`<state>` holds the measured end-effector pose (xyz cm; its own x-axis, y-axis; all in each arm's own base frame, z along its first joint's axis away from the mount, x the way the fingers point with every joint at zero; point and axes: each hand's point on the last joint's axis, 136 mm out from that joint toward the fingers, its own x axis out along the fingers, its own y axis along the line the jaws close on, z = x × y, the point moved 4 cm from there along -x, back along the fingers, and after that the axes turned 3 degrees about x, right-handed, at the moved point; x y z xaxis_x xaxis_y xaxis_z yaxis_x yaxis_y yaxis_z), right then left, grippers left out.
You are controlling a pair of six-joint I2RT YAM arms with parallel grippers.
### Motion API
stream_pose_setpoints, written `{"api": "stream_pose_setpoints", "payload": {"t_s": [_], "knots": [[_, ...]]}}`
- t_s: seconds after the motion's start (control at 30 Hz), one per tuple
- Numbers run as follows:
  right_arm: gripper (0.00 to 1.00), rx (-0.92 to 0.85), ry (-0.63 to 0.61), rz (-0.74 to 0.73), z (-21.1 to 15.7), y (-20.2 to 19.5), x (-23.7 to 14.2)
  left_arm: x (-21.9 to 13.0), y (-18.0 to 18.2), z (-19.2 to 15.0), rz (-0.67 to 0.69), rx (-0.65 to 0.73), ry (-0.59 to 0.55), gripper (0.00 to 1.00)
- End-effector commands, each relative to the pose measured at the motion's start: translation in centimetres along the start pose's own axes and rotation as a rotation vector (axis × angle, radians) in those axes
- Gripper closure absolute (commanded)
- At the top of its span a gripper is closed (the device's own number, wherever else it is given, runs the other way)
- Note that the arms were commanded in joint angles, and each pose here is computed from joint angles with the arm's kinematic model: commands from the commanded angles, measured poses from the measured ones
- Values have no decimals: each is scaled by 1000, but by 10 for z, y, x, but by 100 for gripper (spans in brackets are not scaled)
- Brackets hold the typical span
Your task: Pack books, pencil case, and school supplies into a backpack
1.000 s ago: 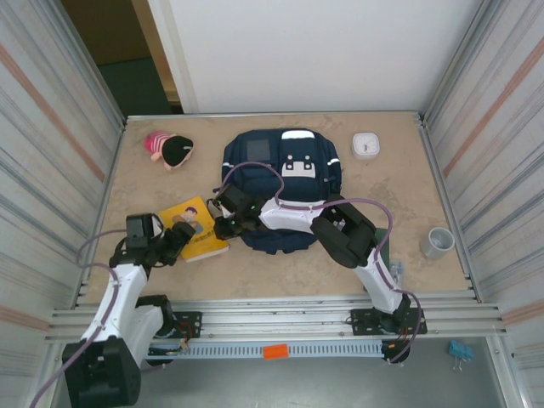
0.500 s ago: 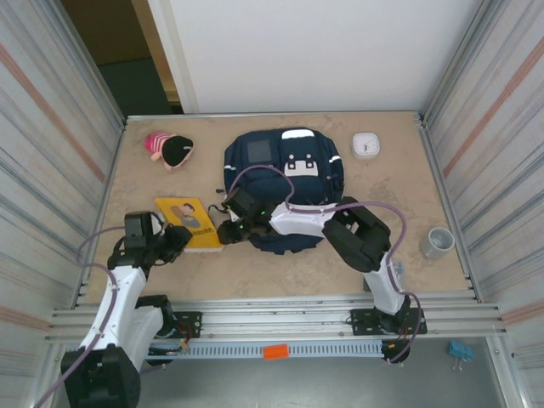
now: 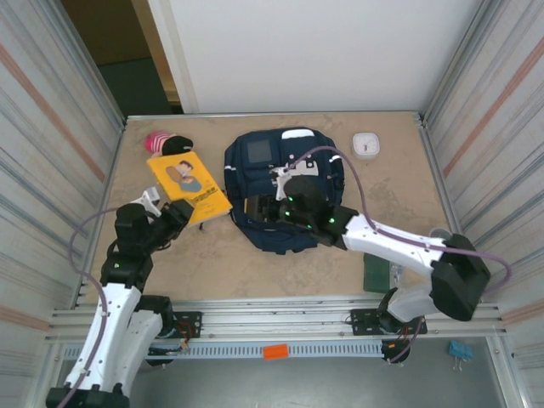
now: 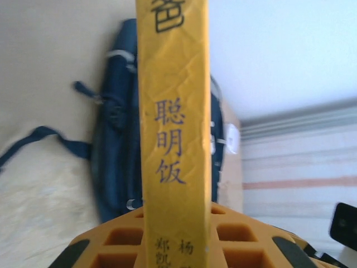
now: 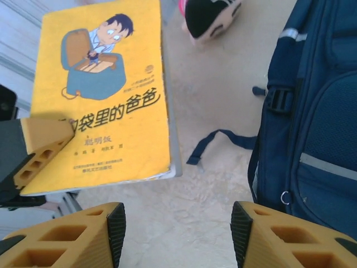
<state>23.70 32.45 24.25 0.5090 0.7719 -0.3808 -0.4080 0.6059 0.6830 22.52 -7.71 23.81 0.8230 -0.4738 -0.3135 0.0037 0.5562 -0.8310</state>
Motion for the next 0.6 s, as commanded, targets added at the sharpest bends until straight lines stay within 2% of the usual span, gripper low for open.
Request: {"api": "stream_pose_setpoints", "payload": {"t_s": [0.0,0.07,0.27,0.4,0.5,0.57], "knots": [[43,99,-145,87,8,-2,-21,-1,-54,19,-247,77,-176,100],[41,164,-197,118,6,-8,-34,11,-53,11,-274,65,-195,100],[35,366,-219,139,-16,-25,-53,41,-65,-8,-396,24,-159,100],[21,492,-277,213,-28,-22,-67,57,-65,-20,-393,-48,-176,100],[7,516,-293,144,-32,-21,-69,64,-66,-26,-405,-119,-185,100],[5,534,-288,130,-33,-19,-64,67,-67,-28,-415,-173,-182,100]]}}
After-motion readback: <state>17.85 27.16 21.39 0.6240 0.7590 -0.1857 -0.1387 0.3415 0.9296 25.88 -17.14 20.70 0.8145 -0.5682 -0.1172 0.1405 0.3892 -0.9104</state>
